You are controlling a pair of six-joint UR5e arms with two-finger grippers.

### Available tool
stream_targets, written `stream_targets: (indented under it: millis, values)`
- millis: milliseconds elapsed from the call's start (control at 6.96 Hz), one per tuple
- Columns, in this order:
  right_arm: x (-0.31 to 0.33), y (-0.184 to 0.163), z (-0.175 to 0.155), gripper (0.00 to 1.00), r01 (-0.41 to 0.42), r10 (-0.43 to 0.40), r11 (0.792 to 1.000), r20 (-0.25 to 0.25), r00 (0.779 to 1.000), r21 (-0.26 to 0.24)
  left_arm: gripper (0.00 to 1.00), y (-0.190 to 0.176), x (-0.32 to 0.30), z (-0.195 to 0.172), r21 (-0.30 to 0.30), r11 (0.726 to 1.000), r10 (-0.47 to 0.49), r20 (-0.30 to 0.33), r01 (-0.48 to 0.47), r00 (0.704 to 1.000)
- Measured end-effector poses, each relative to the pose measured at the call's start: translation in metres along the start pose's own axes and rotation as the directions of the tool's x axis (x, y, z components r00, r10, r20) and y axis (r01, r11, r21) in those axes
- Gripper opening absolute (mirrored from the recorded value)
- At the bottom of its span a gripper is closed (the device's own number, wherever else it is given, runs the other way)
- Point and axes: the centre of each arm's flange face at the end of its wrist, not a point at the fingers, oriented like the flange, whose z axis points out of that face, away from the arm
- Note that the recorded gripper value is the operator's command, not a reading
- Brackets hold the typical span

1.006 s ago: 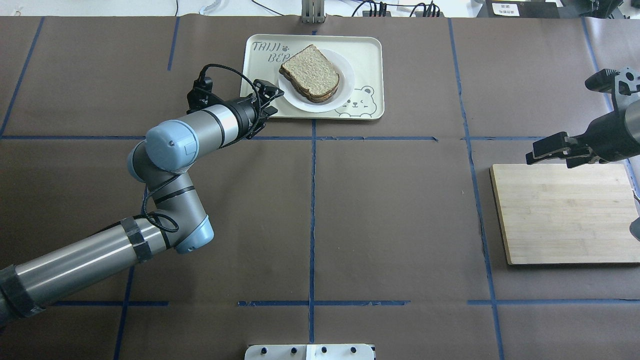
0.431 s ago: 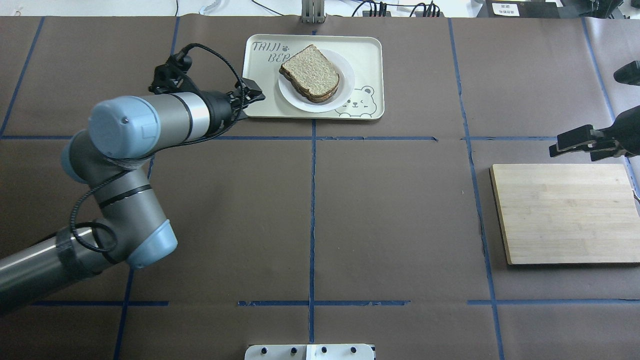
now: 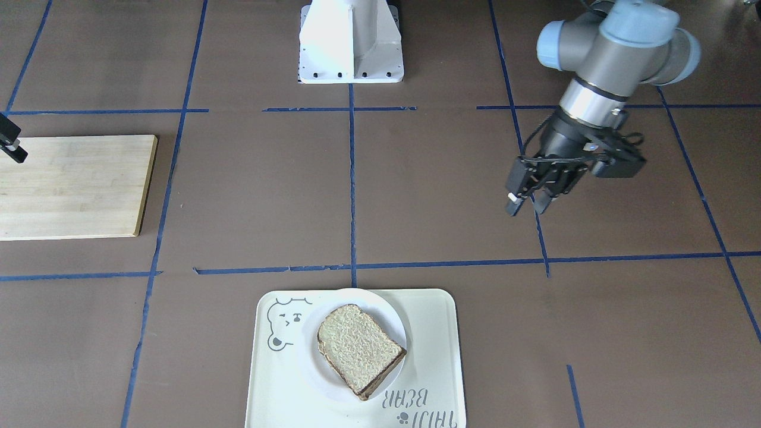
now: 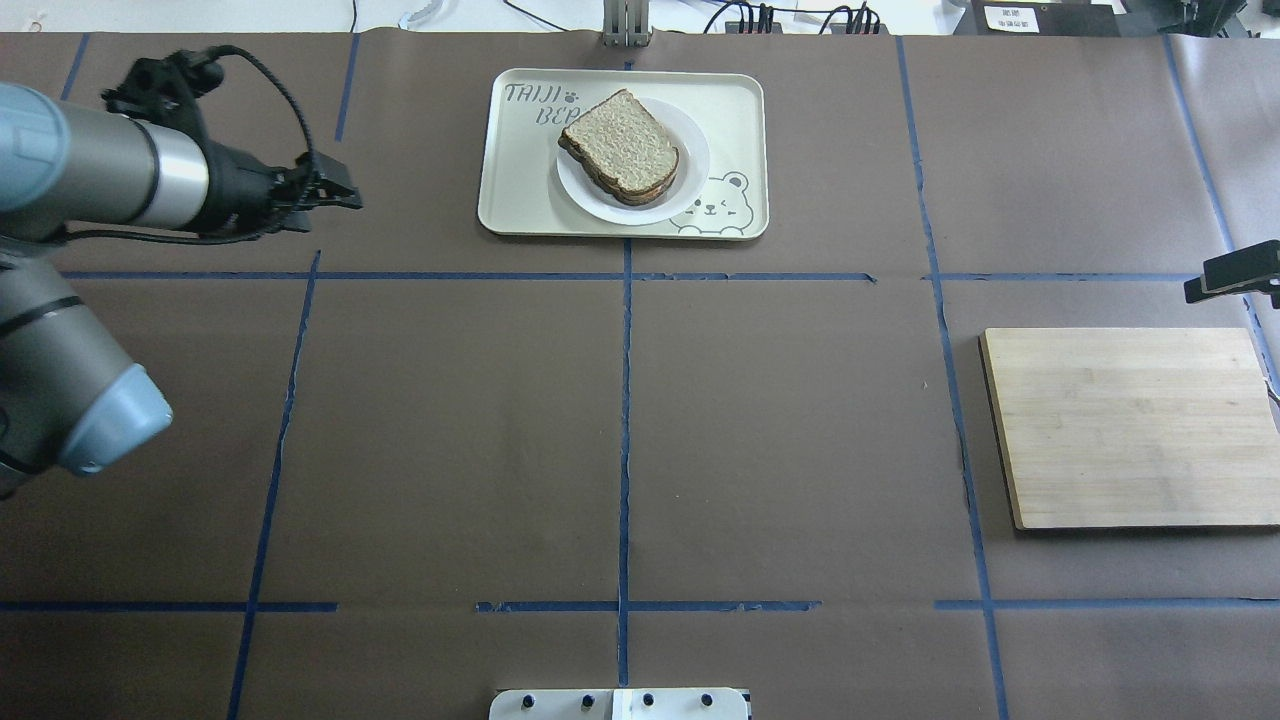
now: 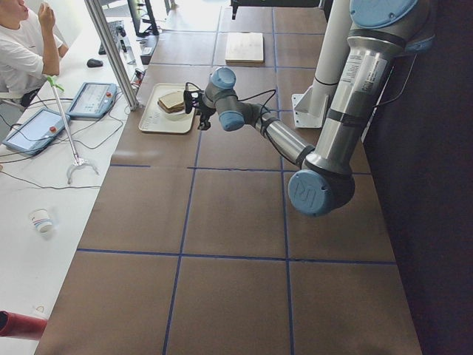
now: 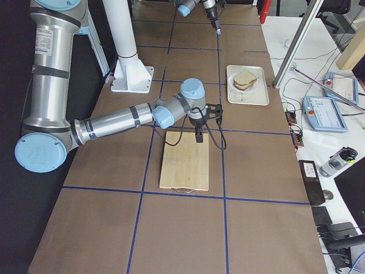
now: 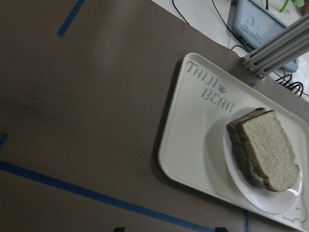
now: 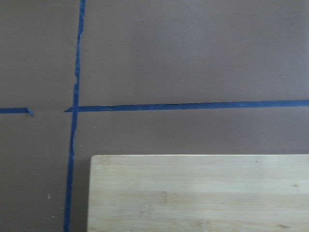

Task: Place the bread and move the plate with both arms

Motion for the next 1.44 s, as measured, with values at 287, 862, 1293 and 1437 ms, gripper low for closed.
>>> stream_targets:
  millis: [287, 862, 1293, 1437]
  values:
    - [0.061, 0.002, 0.000, 1.00, 0.063, -0.064, 0.997, -0.022, 0.998, -0.053, 0.69, -0.035, -0.139, -0.054, -0.083, 0.962, 0.267, 0.089, -0.260, 0.960]
    - [0.122, 0.005, -0.017, 1.00, 0.150, -0.159, 0.979, -0.057, 0.986, -0.139, 0.77, -0.089, -0.320, -0.159, -0.355, 0.798, 0.582, 0.240, -0.487, 0.777]
    - [0.133, 0.006, -0.011, 1.00, 0.133, -0.144, 0.979, -0.062, 0.988, -0.156, 0.84, -0.079, -0.390, -0.155, -0.468, 0.788, 0.520, 0.159, -0.400, 0.839]
    - [0.136, 0.008, -0.010, 1.00, 0.128, -0.139, 0.979, -0.062, 0.988, -0.161, 1.00, -0.075, -0.403, -0.149, -0.472, 0.794, 0.487, 0.117, -0.383, 0.865]
